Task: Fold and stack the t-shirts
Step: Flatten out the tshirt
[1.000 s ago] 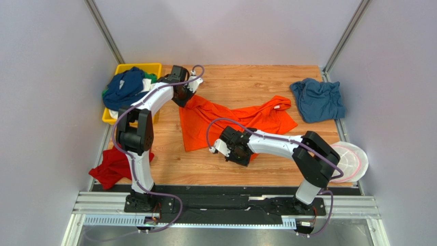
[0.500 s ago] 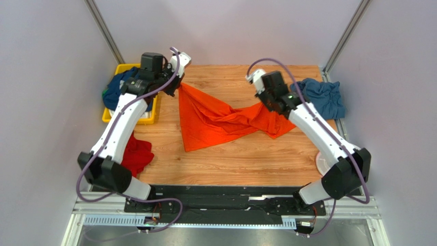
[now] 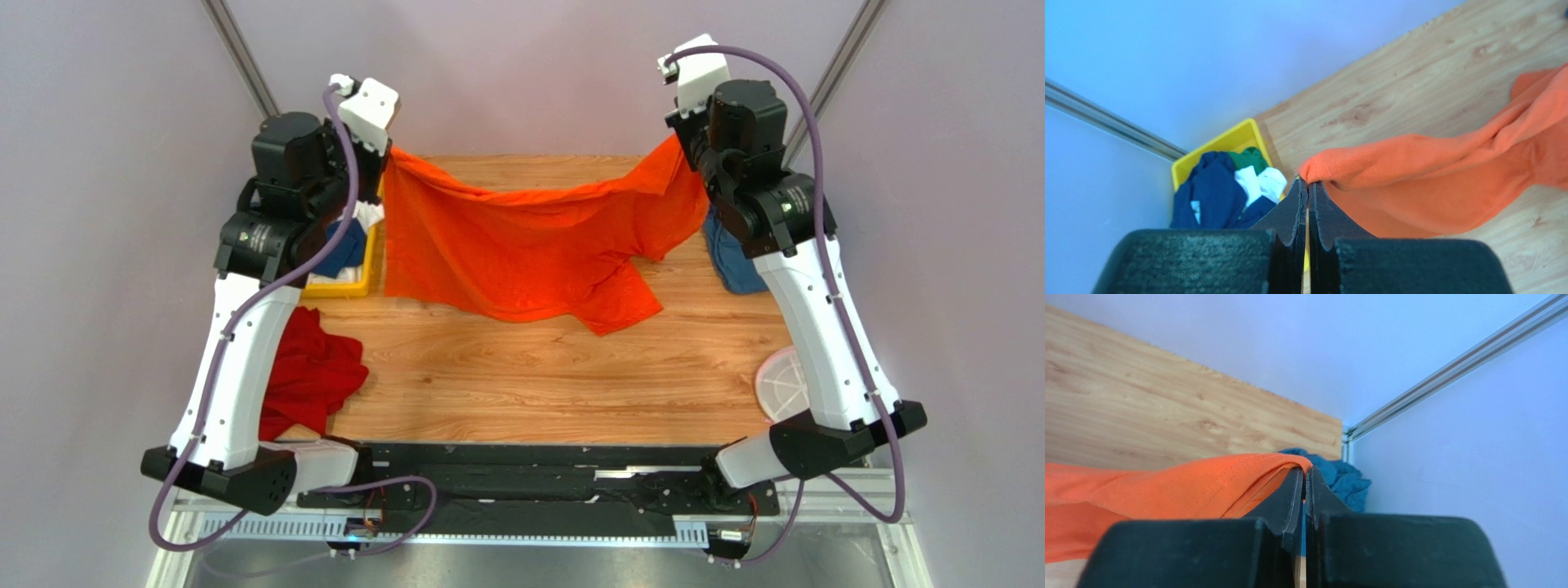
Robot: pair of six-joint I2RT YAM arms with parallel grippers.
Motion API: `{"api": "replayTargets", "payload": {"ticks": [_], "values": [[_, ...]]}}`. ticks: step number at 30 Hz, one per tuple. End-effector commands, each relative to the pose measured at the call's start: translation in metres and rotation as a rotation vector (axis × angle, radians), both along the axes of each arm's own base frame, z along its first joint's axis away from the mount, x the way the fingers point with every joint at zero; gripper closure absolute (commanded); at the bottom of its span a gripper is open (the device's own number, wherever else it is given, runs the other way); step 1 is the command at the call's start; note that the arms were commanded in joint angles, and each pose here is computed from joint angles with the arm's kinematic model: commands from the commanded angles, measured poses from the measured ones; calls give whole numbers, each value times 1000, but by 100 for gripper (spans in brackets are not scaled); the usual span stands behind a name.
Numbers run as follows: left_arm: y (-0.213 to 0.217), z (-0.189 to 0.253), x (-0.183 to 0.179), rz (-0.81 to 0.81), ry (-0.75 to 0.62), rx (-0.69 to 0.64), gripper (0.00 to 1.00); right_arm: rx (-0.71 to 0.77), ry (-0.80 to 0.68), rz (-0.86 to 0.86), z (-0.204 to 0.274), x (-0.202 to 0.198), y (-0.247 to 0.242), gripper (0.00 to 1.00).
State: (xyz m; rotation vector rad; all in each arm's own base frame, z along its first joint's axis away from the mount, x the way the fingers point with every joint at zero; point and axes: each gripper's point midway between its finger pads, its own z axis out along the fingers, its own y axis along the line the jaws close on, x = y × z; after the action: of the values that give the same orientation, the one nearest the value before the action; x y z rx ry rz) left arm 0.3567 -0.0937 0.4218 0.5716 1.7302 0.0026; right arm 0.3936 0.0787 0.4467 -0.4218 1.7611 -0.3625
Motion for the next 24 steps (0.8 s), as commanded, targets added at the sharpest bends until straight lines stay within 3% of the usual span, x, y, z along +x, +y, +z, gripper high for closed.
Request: {"api": "replayTargets", "payload": {"ticks": [1, 5, 10, 18, 24], "values": [[11, 69, -22, 20, -145, -20, 100, -55, -160, -27, 70, -27, -25, 100], [13, 120, -44, 10, -250, -87, 100, -16, -264, -5, 108, -55, -33, 100], [12, 124, -73, -54, -284, -56, 100, 84, -316, 80, 132, -102, -35, 100], [32, 54, -84, 10, -176, 46, 100, 214, -446, 140, 172, -166, -53, 100], [20, 10, -78, -43, -67, 47, 100, 233, -366, 171, 151, -146, -39, 100]]}}
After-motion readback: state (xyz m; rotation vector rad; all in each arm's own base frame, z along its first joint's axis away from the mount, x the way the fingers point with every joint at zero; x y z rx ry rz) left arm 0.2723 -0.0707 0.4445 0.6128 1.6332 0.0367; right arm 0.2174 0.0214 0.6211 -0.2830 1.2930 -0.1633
